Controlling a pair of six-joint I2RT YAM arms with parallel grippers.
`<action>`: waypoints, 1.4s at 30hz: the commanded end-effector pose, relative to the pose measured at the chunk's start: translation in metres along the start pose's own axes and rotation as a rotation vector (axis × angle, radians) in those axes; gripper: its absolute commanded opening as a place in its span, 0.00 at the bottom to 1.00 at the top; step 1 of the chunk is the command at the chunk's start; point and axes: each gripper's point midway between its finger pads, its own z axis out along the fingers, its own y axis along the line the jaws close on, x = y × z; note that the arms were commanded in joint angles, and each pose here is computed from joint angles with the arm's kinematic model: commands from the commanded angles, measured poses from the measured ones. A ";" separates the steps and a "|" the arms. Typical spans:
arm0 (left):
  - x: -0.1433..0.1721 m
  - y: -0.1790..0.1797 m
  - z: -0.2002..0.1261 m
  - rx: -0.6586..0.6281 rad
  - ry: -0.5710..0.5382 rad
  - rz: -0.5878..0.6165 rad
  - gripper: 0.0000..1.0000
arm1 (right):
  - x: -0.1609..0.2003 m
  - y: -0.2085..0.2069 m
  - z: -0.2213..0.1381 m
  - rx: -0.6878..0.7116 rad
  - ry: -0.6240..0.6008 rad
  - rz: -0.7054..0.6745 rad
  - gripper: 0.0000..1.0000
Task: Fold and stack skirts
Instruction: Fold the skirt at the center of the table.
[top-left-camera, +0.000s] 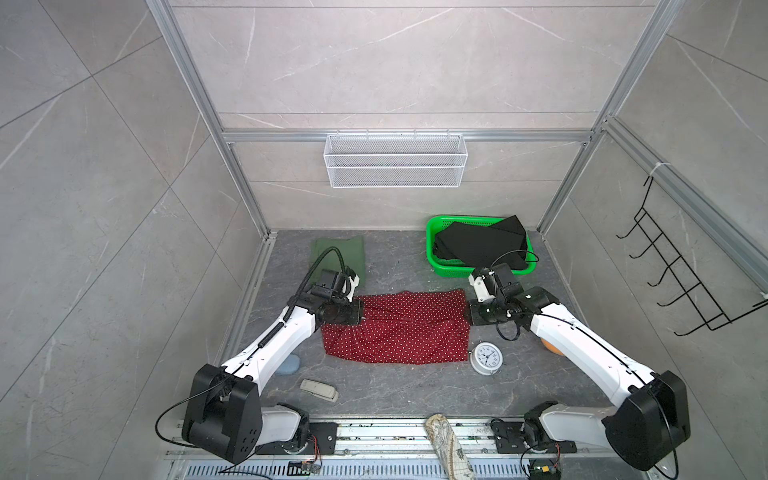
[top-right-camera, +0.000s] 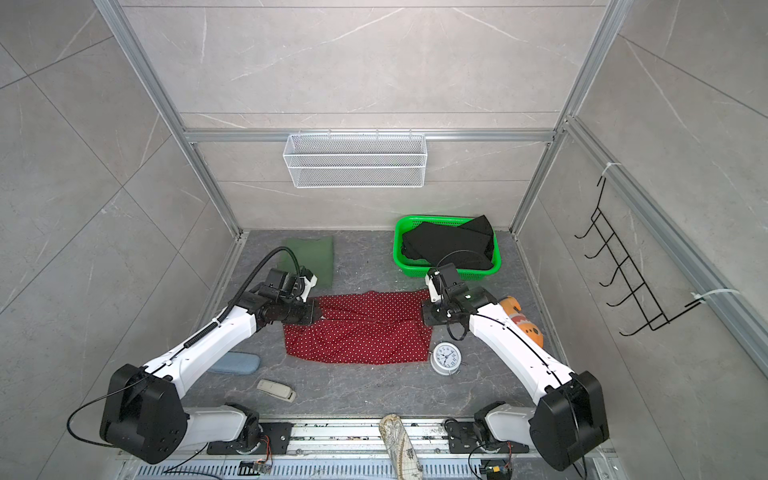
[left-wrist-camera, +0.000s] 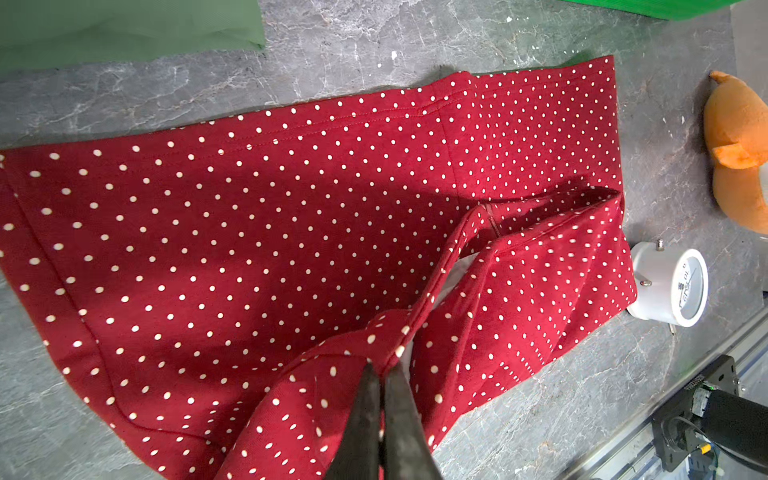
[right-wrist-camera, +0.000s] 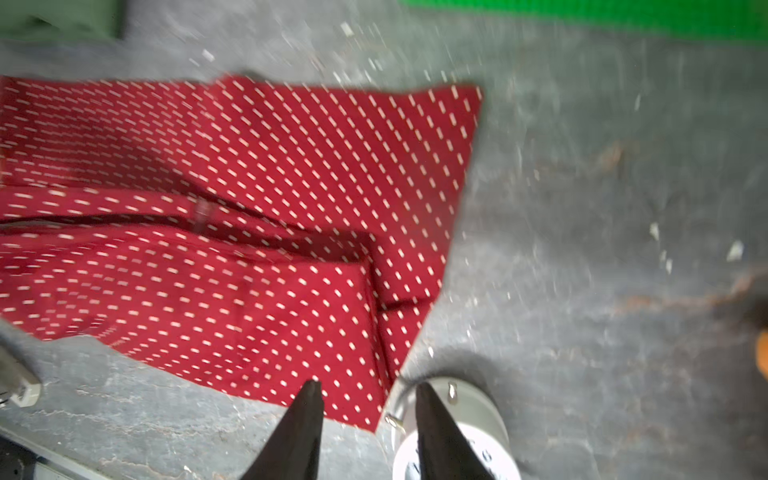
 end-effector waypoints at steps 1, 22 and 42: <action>-0.016 -0.010 -0.006 0.034 -0.048 0.044 0.00 | -0.031 0.045 -0.014 -0.110 -0.153 -0.211 0.42; -0.013 -0.014 -0.013 0.045 -0.058 0.028 0.00 | -0.035 0.257 0.050 -0.524 -0.327 -0.764 0.50; -0.013 -0.015 -0.015 0.045 -0.059 0.027 0.00 | -0.026 0.281 0.095 -0.564 -0.210 -0.633 0.33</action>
